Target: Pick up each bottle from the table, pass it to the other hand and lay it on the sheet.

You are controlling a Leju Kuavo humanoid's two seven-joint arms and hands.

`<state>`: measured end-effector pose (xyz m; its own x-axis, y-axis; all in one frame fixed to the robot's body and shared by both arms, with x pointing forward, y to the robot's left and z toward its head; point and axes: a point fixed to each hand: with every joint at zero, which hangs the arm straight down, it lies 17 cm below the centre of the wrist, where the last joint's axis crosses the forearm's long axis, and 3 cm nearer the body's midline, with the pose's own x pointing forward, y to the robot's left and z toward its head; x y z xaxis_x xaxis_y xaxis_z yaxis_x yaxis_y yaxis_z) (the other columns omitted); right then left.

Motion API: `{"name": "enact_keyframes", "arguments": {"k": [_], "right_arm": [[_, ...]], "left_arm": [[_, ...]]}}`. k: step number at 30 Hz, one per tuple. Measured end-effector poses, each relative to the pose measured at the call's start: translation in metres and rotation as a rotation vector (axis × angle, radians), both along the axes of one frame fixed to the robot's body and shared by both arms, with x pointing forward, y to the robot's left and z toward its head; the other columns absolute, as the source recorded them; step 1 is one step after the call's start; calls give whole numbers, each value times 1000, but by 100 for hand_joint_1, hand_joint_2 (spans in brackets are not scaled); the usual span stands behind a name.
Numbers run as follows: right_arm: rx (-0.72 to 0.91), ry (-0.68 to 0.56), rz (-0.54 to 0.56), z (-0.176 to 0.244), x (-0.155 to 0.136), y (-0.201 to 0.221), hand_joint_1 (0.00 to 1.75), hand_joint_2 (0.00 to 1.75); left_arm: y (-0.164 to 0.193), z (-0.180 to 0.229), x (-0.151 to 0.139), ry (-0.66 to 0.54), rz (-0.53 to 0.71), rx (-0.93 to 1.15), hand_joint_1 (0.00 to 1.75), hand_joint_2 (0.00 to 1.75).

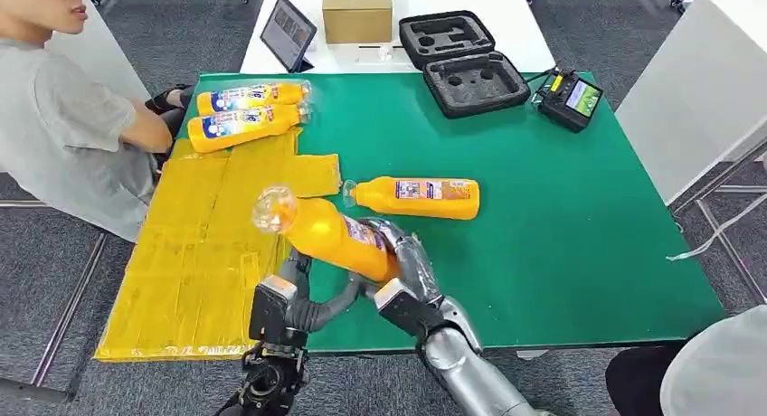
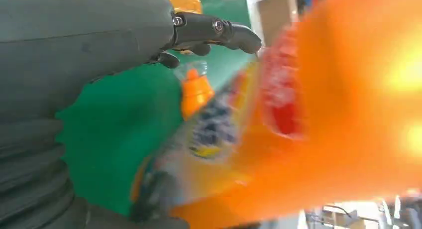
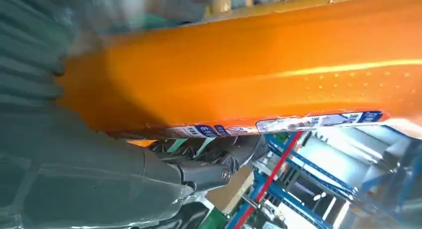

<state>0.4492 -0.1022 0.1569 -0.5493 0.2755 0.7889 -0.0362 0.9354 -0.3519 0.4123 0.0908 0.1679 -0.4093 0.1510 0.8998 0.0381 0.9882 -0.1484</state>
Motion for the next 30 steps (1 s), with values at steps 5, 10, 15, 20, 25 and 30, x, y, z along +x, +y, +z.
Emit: {"name": "enact_keyframes", "arguments": {"k": [5, 10, 15, 20, 25, 30], "right_arm": [[-17, 35, 3, -16, -2, 6, 175, 175], [-20, 55, 8, -24, -4, 10, 175, 175], [-23, 64, 7, -27, -4, 11, 175, 175], [-12, 74, -24, -31, -4, 6, 175, 175], [-18, 94, -46, -42, -5, -1, 175, 175], [-53, 77, -32, -42, -10, 8, 175, 175]], "left_arm": [[0, 15, -3, -49, 27, 2, 0, 175], [2, 22, -4, -67, 34, -3, 0, 175], [2, 25, -4, -73, 36, -5, 0, 175], [3, 32, -5, -86, 32, -27, 0, 175], [-1, 38, -6, -90, 3, -66, 0, 175], [-7, 41, -1, -99, -22, -53, 0, 175]]}}
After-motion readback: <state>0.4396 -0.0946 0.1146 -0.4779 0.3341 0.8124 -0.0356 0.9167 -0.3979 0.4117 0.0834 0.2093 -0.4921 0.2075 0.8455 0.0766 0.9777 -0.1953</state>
